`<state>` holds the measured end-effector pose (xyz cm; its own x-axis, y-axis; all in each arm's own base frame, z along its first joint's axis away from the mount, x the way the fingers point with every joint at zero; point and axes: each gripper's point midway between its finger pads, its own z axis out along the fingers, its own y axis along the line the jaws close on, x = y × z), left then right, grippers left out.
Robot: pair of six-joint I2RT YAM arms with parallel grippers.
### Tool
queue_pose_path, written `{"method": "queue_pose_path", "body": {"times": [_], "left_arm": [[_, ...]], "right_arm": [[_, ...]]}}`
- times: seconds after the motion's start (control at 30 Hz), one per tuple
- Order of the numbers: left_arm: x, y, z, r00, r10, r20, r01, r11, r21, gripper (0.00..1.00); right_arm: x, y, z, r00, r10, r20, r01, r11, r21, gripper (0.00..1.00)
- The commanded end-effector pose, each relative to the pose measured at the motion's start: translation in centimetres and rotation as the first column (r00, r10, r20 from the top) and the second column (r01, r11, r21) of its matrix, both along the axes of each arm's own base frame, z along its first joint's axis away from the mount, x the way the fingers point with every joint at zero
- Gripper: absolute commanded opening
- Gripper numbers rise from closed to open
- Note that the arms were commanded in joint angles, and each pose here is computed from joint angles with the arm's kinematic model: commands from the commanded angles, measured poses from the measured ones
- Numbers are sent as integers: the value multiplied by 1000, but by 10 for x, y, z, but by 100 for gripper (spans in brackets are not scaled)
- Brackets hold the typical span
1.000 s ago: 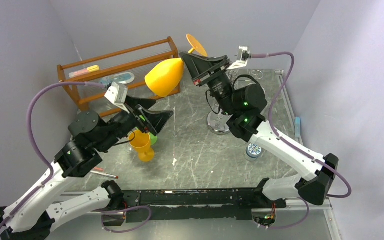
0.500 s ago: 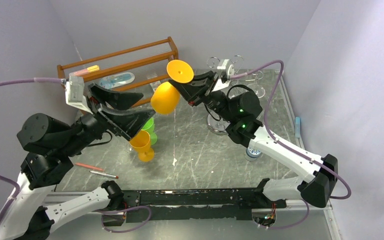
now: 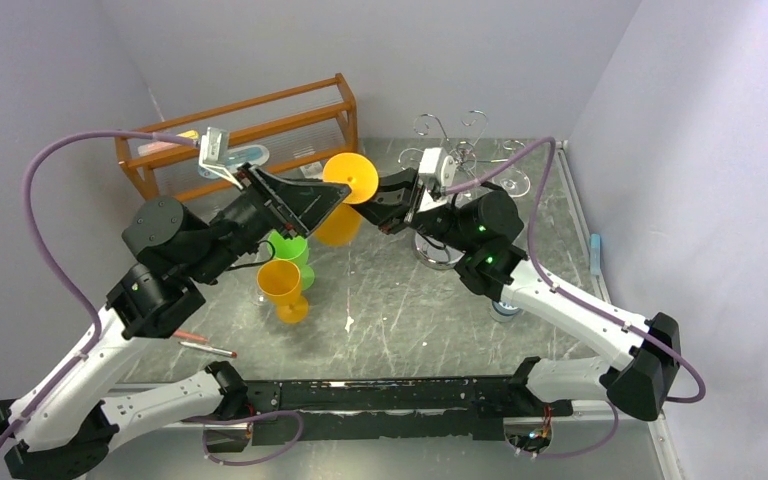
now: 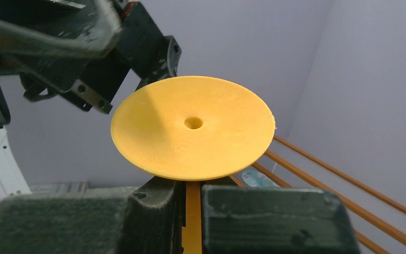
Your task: Place the wine glass upside down on the wine glass rack
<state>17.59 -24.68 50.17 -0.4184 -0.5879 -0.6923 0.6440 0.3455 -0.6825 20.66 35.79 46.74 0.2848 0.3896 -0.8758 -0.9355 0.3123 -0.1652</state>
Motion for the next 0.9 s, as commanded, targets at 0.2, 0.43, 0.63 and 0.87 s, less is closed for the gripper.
{"method": "queue_pose_path", "body": {"times": [0.2,0.43,0.63,0.87], "left_arm": [[6,29,17,992,127,-26,-128,991,-46,65],[6,18,0,993,93,-66,-94,996,-6,59],[7,9,-10,995,60,-82,-60,998,1,45],[5,2,-11,997,30,-67,-30,999,11,14]], "right_arm": [[-18,4,-2,992,60,113,-52,996,-70,0],[-18,4,0,991,60,118,-52,996,-70,0],[-17,7,-2,991,69,113,-61,996,-72,0],[-20,8,-2,994,97,54,-93,993,-68,0]]}}
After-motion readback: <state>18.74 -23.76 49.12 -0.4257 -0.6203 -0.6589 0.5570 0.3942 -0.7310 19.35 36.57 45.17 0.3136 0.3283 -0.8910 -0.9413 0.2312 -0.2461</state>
